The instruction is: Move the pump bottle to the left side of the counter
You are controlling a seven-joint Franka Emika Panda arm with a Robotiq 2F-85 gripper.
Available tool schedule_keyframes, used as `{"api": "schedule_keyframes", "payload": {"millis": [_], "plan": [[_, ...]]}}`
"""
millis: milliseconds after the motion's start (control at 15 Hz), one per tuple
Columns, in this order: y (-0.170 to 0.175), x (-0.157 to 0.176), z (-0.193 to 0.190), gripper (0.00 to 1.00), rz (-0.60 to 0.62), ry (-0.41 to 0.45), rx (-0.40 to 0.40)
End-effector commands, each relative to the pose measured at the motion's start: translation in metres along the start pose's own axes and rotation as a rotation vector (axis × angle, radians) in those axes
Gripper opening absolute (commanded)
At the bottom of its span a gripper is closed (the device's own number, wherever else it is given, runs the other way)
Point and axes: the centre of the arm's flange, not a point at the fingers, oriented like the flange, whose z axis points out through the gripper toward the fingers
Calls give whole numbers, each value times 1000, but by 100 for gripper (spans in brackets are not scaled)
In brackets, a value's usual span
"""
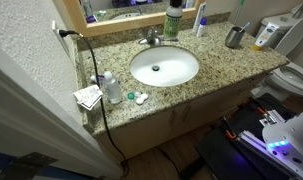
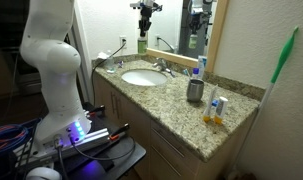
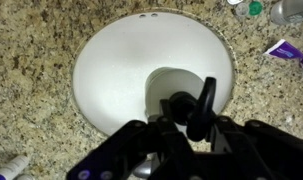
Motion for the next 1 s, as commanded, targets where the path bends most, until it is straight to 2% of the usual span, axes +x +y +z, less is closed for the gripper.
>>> {"api": "schedule_keyframes", "payload": {"millis": [0, 67, 133, 267, 400, 467, 533, 600, 800, 933], "plan": [[-69, 34, -3, 8, -151, 45, -93], [-76, 32, 2, 8, -178, 53, -73], [-54, 7, 20, 31, -113, 35, -70], [-74, 10, 25, 31, -147, 46, -70], [-73, 13, 23, 31, -153, 53, -66], [-71, 14, 20, 8, -154, 56, -65], [-80, 20, 25, 8, -199, 25, -69], [-95, 27, 28, 8, -261, 30, -62], [-141, 38, 30, 8, -426, 96, -65], [-171, 49, 37, 8, -509, 147, -98]]}}
